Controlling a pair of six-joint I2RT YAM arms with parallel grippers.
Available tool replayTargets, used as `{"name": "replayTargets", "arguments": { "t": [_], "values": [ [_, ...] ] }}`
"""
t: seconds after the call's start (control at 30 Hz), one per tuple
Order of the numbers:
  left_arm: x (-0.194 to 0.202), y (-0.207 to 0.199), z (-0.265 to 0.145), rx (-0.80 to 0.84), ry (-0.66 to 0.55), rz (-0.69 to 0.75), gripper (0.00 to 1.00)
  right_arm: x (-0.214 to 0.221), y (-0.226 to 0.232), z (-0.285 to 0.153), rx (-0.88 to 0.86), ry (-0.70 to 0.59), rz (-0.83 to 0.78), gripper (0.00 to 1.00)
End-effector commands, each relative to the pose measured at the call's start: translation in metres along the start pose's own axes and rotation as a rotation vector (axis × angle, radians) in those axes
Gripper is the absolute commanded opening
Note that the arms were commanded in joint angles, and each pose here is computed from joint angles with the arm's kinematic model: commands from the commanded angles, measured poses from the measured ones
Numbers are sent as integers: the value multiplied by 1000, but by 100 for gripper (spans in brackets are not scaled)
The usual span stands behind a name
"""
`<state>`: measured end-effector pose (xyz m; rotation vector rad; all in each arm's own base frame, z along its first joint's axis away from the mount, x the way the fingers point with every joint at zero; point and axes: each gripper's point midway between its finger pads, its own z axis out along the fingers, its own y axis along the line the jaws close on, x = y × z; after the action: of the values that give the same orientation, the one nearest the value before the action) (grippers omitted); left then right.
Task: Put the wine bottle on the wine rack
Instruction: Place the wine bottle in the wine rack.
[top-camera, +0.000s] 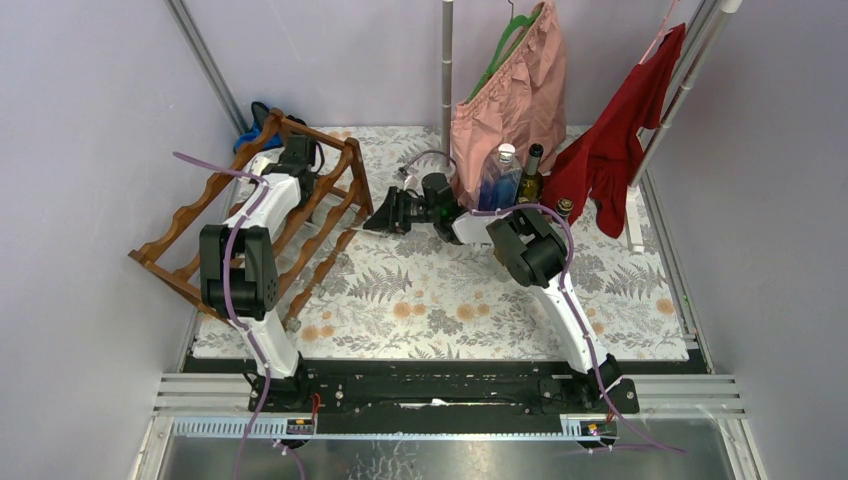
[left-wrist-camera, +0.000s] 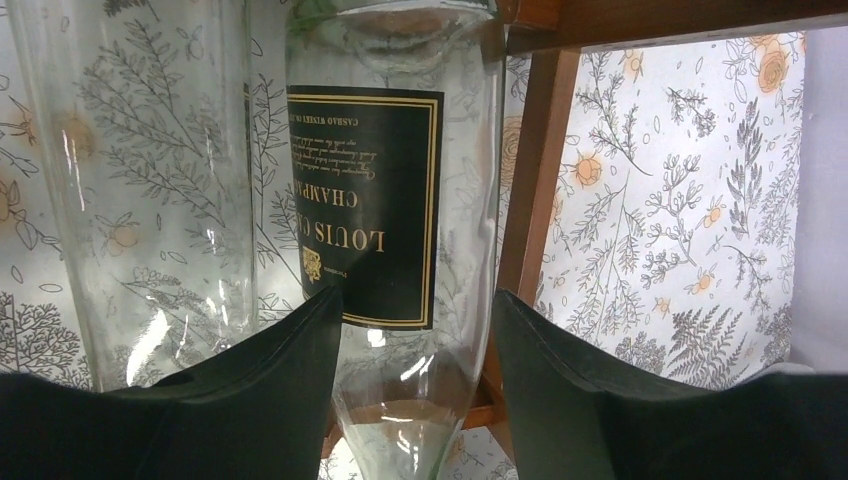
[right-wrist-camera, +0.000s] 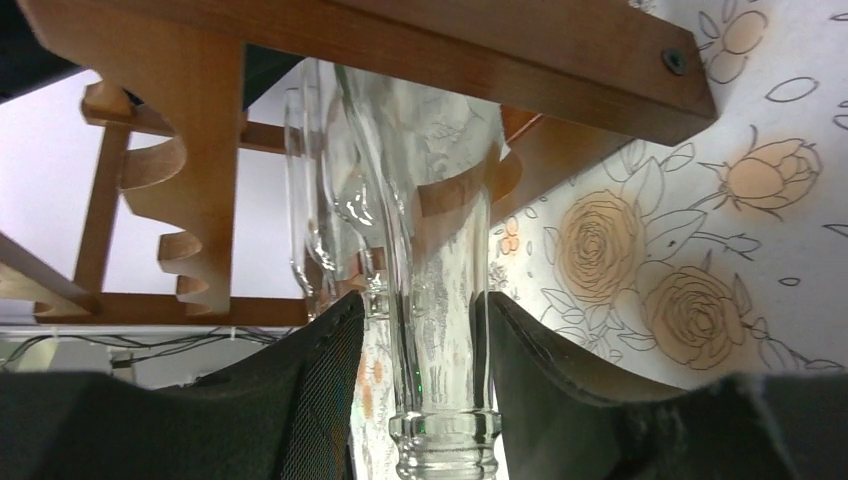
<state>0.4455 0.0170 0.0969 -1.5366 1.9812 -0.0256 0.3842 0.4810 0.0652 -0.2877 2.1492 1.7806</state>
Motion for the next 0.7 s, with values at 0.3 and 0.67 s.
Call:
{"name": "replayTargets", "arguments": {
  "t": [0.3, 0.67],
  "values": [
    [35, 0, 13, 22, 30, 71, 60, -24, 43, 3, 25, 52, -298, 60],
    [27, 0, 8, 16, -2, 107, 58, -35, 29, 3, 109, 107, -524, 65]
  ]
}}
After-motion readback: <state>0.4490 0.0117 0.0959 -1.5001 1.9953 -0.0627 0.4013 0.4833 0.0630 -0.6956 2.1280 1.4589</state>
